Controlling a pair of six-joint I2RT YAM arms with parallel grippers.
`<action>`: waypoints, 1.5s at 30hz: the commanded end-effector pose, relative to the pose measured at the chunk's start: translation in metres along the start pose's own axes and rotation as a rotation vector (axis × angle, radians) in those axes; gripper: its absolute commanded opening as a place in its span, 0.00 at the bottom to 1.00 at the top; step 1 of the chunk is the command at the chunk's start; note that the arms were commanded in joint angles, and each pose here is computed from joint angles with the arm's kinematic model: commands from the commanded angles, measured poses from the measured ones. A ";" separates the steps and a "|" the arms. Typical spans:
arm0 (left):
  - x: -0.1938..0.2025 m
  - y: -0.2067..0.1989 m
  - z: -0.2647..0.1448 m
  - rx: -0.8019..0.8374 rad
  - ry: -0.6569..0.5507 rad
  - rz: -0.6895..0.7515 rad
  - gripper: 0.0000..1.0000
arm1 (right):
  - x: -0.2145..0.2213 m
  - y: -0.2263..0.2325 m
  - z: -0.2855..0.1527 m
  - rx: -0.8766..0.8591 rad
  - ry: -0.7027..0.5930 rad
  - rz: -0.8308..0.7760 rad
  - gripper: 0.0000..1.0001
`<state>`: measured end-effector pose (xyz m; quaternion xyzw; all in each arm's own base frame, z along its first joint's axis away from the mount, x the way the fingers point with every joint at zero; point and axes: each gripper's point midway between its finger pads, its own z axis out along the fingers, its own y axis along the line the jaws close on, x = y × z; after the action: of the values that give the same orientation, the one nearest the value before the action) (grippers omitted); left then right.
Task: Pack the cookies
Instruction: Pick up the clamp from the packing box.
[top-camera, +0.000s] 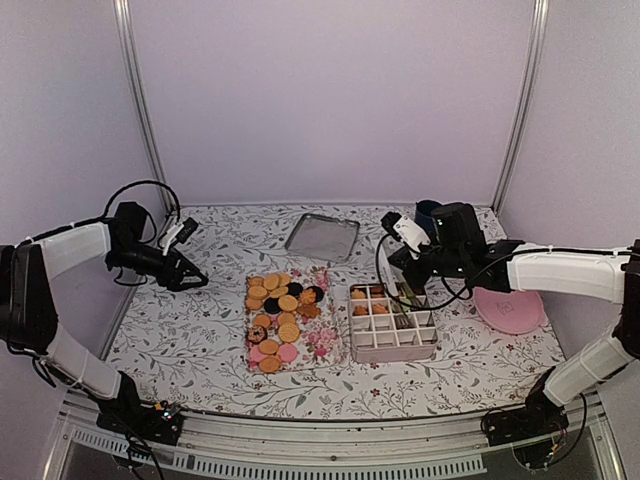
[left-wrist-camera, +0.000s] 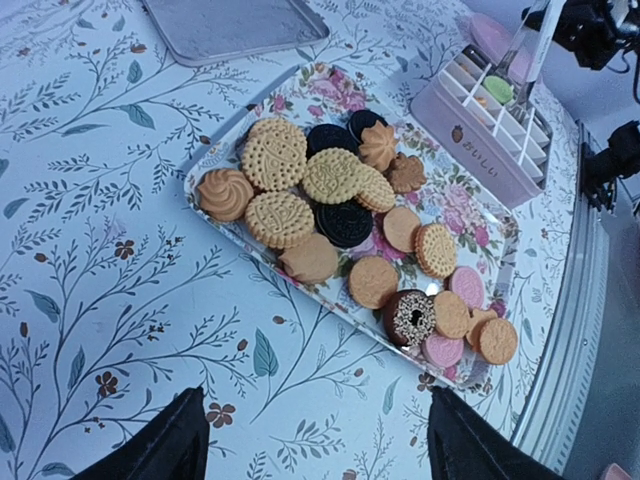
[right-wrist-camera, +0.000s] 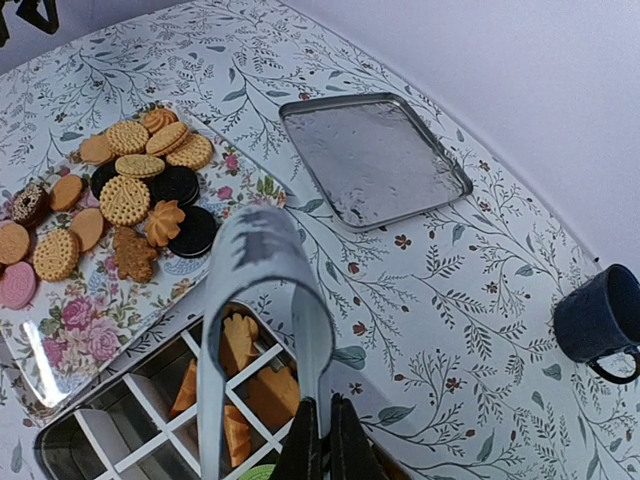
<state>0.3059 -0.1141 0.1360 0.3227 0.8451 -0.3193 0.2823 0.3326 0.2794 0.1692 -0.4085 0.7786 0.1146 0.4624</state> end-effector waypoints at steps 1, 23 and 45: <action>-0.011 -0.006 -0.004 -0.006 -0.009 0.050 0.76 | -0.008 -0.007 -0.010 0.039 -0.085 -0.001 0.00; -0.016 -0.012 0.001 -0.005 0.023 0.077 0.75 | -0.002 -0.016 -0.076 0.178 -0.423 0.208 0.00; -0.021 -0.015 0.009 0.021 0.023 0.069 0.76 | -0.029 -0.034 -0.140 0.290 -0.622 0.255 0.00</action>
<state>0.3075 -0.1302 0.1413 0.3542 0.8402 -0.3070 0.2727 0.2793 0.2048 0.2337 -0.2133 0.6900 0.1776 0.6685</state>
